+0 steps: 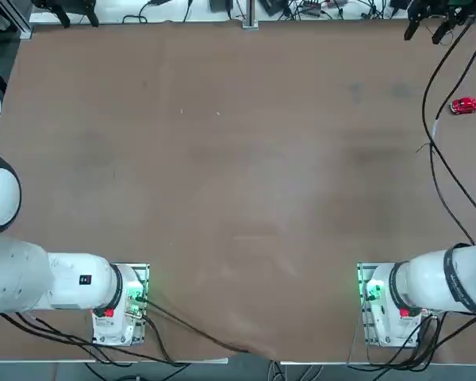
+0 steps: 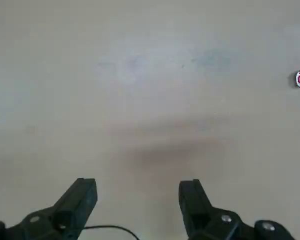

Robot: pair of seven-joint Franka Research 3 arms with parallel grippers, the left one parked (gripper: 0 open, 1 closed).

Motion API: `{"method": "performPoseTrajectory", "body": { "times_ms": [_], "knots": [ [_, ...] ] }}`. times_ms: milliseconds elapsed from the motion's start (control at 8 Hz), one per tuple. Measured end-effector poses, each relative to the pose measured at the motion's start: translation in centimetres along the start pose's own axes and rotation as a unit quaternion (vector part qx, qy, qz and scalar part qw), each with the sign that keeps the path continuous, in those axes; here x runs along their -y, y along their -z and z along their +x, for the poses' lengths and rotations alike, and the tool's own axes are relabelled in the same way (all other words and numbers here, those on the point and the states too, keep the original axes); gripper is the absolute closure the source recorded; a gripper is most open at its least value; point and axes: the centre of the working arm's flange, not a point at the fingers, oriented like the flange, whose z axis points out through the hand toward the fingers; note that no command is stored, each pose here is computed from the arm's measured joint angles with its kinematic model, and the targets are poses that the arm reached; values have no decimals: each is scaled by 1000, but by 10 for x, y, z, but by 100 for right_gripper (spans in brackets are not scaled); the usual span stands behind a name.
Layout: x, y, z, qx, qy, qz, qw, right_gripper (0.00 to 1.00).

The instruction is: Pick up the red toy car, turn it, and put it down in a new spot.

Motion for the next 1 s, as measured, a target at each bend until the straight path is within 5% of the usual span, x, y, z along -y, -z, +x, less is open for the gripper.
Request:
{"method": "performPoseTrajectory", "body": {
  "times_ms": [1000],
  "knots": [
    [15,1,-5,-1,13,-2,1000,0]
  ]
}}
